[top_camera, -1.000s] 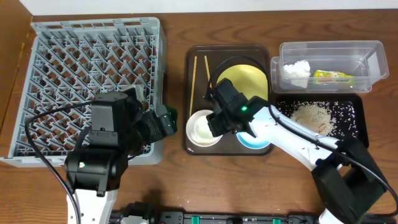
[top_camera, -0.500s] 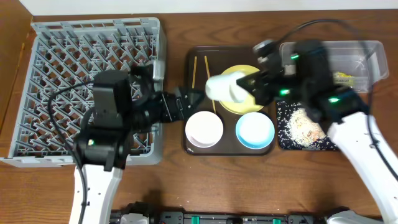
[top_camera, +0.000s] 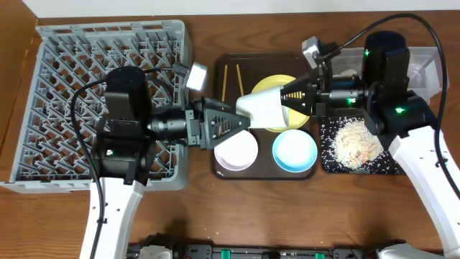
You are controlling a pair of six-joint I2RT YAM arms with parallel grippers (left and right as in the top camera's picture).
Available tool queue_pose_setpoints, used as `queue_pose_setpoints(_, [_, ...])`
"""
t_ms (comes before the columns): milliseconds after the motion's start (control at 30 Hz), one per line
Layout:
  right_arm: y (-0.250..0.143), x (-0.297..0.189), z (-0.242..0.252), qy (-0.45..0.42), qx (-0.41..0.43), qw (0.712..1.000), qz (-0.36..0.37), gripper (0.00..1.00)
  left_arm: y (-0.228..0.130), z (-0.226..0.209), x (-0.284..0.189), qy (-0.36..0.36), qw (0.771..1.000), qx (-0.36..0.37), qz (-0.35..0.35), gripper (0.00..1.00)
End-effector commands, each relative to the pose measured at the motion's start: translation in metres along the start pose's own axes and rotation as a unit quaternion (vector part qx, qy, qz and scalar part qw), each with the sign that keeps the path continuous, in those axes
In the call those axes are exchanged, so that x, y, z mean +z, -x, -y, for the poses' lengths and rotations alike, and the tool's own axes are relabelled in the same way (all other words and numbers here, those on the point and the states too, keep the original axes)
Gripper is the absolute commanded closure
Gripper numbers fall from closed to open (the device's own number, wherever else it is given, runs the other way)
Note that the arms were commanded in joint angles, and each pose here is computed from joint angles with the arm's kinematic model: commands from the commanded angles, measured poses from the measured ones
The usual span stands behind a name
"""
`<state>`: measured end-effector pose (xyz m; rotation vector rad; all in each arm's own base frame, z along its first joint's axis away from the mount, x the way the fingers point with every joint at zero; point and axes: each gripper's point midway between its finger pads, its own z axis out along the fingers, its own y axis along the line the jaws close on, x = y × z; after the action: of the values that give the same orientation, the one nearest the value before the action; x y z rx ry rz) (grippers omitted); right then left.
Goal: Sort waste into correct bins and load items into the dishwasher
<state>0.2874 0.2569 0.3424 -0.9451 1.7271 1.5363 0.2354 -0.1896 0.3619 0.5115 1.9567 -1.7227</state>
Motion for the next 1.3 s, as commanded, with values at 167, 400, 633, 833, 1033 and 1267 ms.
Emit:
queue_pose_setpoints(167, [0.01, -0.01, -0.025, 0.082, -0.024, 0.996, 0.0, 0.99, -0.004, 0.017, 0.0, -0.035, 0.999, 0.009, -0.02, 0.02])
queue_pose_setpoints(400, [0.005, 0.012, -0.027, 0.077, -0.022, 0.997, -0.01, 0.99, -0.004, 0.017, 0.0, -0.035, 0.999, 0.011, -0.019, 0.02])
queue_pose_setpoints(633, [-0.002, 0.039, -0.029, 0.07, -0.025, 0.997, -0.02, 0.99, -0.004, 0.017, 0.0, -0.035, 0.999, 0.01, -0.02, 0.11])
queue_pose_setpoints(833, [0.006, 0.036, -0.006, 0.01, -0.019, 1.0, 0.001, 0.99, -0.007, 0.021, 0.0, -0.047, 0.998, 0.01, -0.027, 0.18])
queue_pose_setpoints(1033, [0.012, 0.027, 0.001, -0.001, -0.005, 1.0, 0.011, 0.99, -0.007, 0.022, 0.0, -0.05, 0.998, 0.01, -0.028, 0.17])
queue_pose_setpoints(1267, [0.012, 0.019, -0.006, 0.026, -0.007, 1.0, 0.008, 0.99, -0.007, 0.022, 0.0, -0.049, 0.998, 0.011, -0.027, 0.07])
